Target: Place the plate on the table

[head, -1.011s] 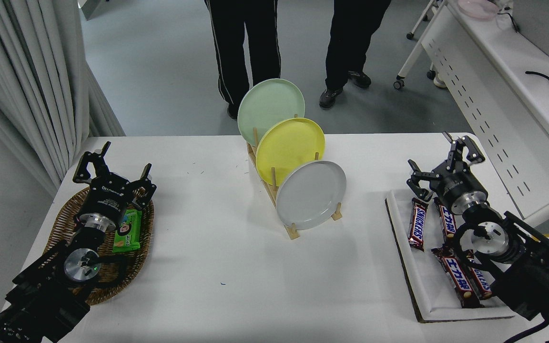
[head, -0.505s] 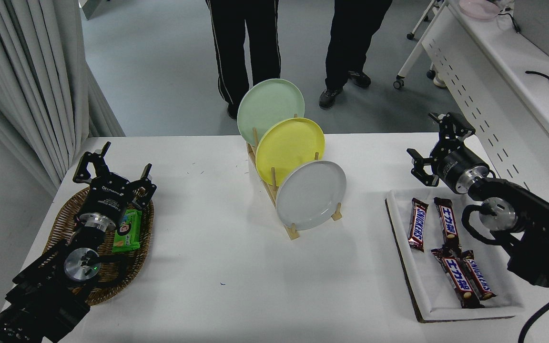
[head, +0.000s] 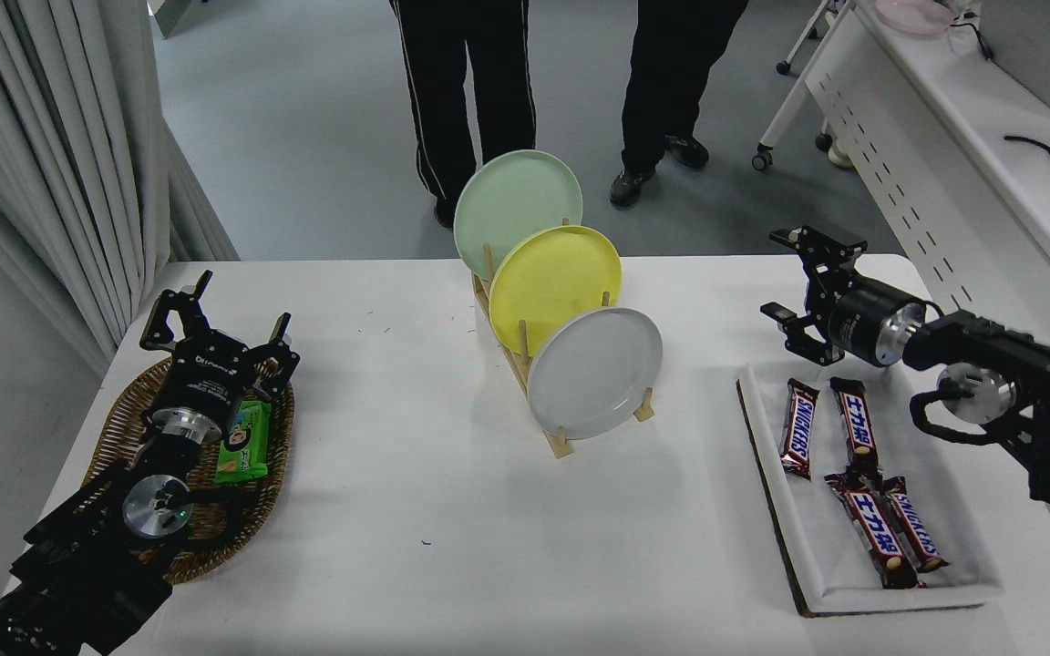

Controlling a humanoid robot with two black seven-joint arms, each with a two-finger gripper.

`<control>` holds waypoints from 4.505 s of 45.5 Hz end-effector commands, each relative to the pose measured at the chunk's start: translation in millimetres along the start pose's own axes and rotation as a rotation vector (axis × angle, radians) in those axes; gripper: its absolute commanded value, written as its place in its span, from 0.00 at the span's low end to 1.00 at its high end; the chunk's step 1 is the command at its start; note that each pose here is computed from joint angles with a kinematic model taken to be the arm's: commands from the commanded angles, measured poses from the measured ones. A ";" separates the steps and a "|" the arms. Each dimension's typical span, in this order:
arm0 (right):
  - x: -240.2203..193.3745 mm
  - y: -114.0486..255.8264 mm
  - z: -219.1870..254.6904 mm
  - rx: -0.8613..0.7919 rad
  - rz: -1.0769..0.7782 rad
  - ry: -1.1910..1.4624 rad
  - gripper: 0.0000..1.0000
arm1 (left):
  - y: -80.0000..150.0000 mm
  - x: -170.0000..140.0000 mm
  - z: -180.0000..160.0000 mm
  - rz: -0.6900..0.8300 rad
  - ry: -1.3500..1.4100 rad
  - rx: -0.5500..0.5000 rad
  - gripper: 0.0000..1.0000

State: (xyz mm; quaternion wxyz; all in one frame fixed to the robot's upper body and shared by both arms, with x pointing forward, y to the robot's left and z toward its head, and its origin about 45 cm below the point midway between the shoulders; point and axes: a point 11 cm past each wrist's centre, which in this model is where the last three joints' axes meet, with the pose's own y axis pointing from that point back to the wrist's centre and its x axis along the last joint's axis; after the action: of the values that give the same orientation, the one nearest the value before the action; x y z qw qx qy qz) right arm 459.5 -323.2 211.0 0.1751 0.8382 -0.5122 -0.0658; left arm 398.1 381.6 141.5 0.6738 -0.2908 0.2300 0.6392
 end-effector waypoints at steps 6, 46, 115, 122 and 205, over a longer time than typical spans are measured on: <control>-20.8 24.2 -25.6 -0.050 -0.123 0.024 0.99 | 0.1 0.1 -0.1 0.000 0.000 0.000 1.00; -138.5 -38.9 -35.9 -0.183 -0.043 -0.214 0.99 | -0.1 -0.3 -0.1 -0.001 0.000 0.000 1.00; -162.6 -75.0 -40.6 -0.231 -0.145 -0.128 0.99 | -0.1 -0.3 -0.1 -0.001 0.000 0.000 1.00; -159.9 -75.8 -42.2 -0.223 -0.134 -0.150 0.99 | -0.1 -0.3 -0.1 -0.001 0.000 0.000 1.00; -156.2 -73.6 -41.8 -0.277 -0.100 -0.249 0.35 | -0.1 -0.3 -0.1 -0.001 0.000 0.000 1.00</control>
State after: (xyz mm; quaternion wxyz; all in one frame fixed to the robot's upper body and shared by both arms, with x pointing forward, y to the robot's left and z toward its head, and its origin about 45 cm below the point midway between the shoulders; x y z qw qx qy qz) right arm 459.2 -143.7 211.1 0.2216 0.8176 -0.4709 -0.2461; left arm 398.2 381.5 141.5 0.6738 -0.2909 0.2300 0.6391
